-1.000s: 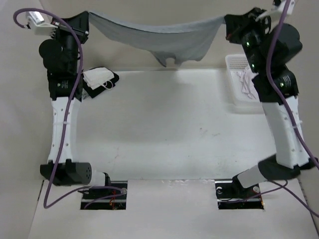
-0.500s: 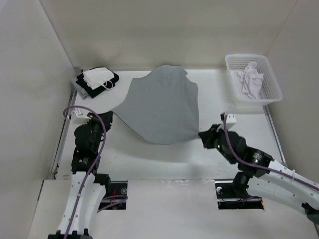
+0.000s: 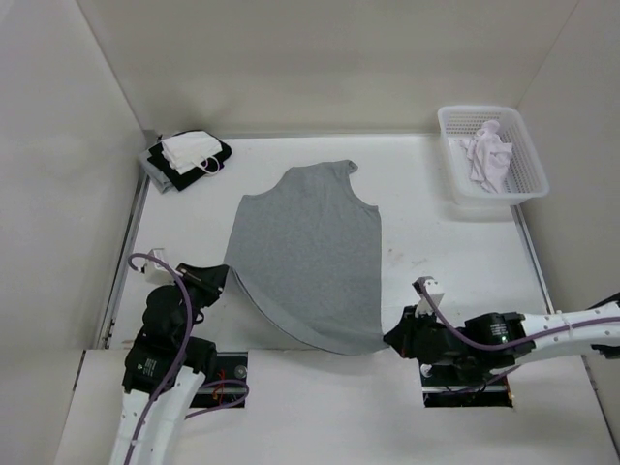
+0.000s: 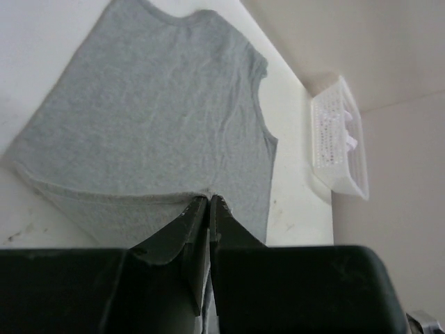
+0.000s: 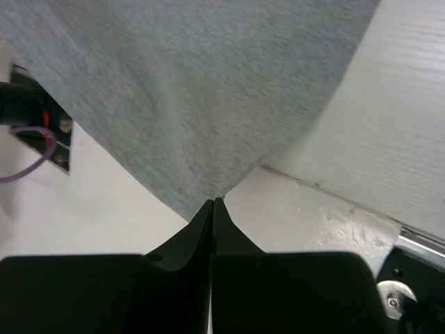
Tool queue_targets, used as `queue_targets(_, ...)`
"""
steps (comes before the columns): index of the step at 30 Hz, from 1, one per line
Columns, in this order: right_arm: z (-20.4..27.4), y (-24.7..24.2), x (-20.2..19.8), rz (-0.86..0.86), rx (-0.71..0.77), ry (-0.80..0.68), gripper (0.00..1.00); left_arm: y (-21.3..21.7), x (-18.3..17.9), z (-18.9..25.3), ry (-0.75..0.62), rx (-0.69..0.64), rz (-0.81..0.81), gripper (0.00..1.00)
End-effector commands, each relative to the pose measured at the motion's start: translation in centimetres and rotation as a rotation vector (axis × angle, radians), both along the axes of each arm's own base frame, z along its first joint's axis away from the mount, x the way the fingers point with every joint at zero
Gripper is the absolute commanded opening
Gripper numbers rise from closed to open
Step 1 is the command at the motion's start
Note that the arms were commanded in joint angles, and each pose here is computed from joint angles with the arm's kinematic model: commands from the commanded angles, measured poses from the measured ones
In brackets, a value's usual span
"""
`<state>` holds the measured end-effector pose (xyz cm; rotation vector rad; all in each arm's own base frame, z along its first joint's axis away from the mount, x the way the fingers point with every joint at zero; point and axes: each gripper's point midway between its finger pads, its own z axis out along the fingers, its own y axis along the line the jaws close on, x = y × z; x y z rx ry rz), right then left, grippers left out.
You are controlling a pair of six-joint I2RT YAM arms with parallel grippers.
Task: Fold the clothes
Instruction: Fold the tank top
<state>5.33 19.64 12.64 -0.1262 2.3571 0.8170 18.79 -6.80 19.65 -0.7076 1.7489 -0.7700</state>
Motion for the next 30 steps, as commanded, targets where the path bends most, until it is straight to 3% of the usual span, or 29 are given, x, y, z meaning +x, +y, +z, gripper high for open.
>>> queue_targets(1,1.9,-0.5,1.4,-0.124,0.031,-0.007,0.0,1.7,-0.1,1.9,-0.01,0.01,0.096,0.01)
queue_targets(6,8.1,-0.7,5.6,-0.177,0.087,-0.201,0.0,-0.3,2.3,4.6,-0.062,0.006,0.018,0.0)
queue_targets(10,5.4,-0.5,6.3,-0.178,0.068,-0.129,0.0,0.1,2.2,1.8,-0.016,0.003,0.047,0.01)
queue_targets(13,5.5,-0.6,9.5,-0.237,0.05,-0.196,0.0,1.2,4.1,1.3,-0.014,0.011,0.123,0.01)
queue_targets(16,7.9,-0.3,15.1,-0.287,0.046,-0.286,0.0,1.3,8.8,2.4,-0.049,0.001,0.173,0.0)
queue_targets(19,10.5,-1.4,23.3,-0.375,0.099,-0.352,0.0,1.7,14.6,3.3,-0.07,-0.01,0.228,0.0)
queue_targets(25,13.4,-3.9,37.3,-0.483,0.146,-0.381,0.0,1.8,27.6,5.0,-0.073,-0.005,0.27,0.0)
queue_targets(30,12.8,-5.0,47.7,-0.517,0.137,-0.345,0.0,1.4,37.1,2.7,-0.021,0.025,0.256,0.04)
